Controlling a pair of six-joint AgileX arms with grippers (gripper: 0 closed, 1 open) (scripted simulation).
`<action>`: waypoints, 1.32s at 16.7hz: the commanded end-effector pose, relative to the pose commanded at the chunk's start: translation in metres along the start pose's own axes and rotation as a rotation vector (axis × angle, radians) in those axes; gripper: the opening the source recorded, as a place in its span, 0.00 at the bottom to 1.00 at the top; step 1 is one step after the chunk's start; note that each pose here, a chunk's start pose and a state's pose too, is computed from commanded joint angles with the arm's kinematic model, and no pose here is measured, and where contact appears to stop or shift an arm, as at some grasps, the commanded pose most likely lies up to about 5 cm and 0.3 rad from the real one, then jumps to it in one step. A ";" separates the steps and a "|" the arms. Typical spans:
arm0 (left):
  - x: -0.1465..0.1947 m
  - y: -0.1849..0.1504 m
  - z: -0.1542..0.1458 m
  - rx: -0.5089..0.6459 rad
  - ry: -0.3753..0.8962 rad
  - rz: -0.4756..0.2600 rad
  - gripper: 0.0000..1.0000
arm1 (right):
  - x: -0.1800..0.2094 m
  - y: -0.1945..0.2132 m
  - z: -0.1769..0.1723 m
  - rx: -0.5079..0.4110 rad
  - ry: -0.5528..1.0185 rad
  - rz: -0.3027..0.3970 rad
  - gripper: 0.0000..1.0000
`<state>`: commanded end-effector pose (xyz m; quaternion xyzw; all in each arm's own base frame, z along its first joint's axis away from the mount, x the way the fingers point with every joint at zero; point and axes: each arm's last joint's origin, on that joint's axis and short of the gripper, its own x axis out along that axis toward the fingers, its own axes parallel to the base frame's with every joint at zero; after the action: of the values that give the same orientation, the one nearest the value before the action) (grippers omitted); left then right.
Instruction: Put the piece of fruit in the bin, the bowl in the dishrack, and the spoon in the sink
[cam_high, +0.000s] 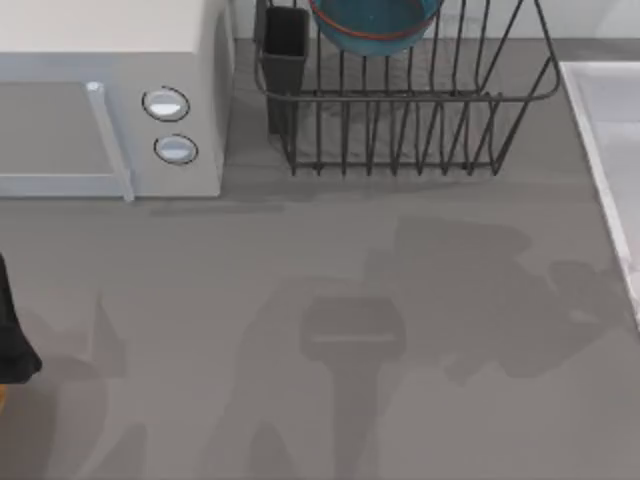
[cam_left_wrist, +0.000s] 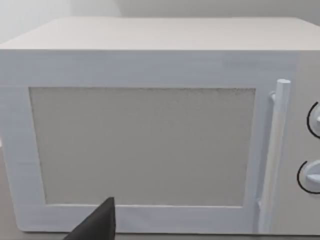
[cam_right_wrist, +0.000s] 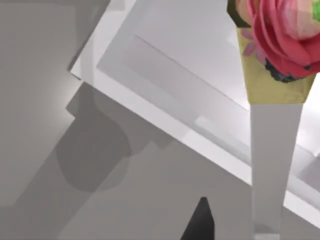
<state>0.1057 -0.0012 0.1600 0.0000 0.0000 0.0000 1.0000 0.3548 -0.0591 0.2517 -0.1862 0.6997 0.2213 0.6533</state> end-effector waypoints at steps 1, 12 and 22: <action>0.000 0.000 0.000 0.000 0.000 0.000 1.00 | -0.005 -0.012 0.014 -0.002 -0.011 -0.010 0.00; 0.000 0.000 0.000 0.000 0.000 0.000 1.00 | 0.021 -0.086 0.110 0.004 -0.089 -0.075 0.00; 0.000 0.000 0.000 0.000 0.000 0.000 1.00 | 0.041 -0.093 0.117 0.022 -0.078 -0.066 0.00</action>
<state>0.1057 -0.0012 0.1600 0.0000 0.0000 0.0000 1.0000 0.4999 -0.0713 0.1992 -0.1935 0.6696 0.1990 0.6889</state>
